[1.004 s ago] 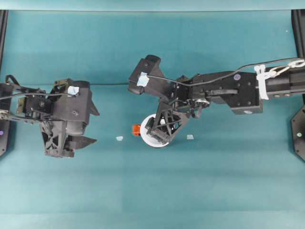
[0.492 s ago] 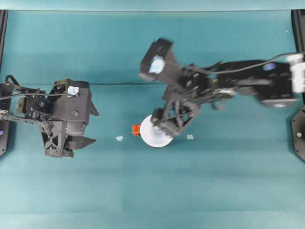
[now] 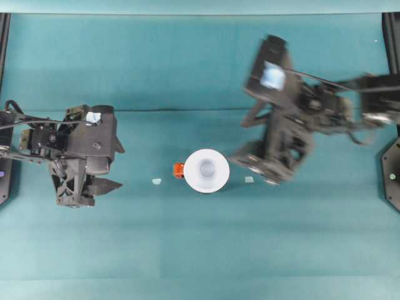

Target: Put the paper cup into the moved red handle cup holder.

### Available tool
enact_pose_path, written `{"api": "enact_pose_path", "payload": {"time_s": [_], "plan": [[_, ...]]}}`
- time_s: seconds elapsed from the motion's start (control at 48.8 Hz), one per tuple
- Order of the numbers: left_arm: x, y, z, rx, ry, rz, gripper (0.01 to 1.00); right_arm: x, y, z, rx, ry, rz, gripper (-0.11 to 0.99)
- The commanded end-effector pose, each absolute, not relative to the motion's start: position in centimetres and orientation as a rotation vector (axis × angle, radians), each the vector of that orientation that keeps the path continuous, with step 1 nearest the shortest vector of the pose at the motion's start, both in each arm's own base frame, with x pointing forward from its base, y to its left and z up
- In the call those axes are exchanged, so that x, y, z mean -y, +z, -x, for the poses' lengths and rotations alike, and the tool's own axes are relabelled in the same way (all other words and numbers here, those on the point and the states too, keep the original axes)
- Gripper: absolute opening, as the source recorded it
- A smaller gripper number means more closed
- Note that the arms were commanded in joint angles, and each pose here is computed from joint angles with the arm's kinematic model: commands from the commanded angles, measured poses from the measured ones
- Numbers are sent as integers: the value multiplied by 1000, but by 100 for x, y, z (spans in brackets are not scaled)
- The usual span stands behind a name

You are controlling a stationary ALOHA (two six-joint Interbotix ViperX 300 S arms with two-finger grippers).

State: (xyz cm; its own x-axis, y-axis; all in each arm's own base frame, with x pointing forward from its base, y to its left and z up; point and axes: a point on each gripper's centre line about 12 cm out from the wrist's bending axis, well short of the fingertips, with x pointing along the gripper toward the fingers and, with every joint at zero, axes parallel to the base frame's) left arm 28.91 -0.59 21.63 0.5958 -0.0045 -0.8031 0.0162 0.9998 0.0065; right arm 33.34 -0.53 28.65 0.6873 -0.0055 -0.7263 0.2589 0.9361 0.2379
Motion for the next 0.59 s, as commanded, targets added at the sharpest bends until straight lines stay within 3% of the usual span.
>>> {"api": "enact_pose_path", "payload": {"time_s": [0.0, 0.266, 0.574], "plan": [[62, 2221, -2904, -909, -13, -16, 903, 23, 2991, -3243, -730, -114, -294, 934], [57, 2216, -2901, -911, -11, -15, 903, 22, 2940, -3037, -699, -79, -211, 933], [58, 2221, -2901, -908, -11, -13, 903, 16, 2877, -2957, -707, -77, -207, 933]]}}
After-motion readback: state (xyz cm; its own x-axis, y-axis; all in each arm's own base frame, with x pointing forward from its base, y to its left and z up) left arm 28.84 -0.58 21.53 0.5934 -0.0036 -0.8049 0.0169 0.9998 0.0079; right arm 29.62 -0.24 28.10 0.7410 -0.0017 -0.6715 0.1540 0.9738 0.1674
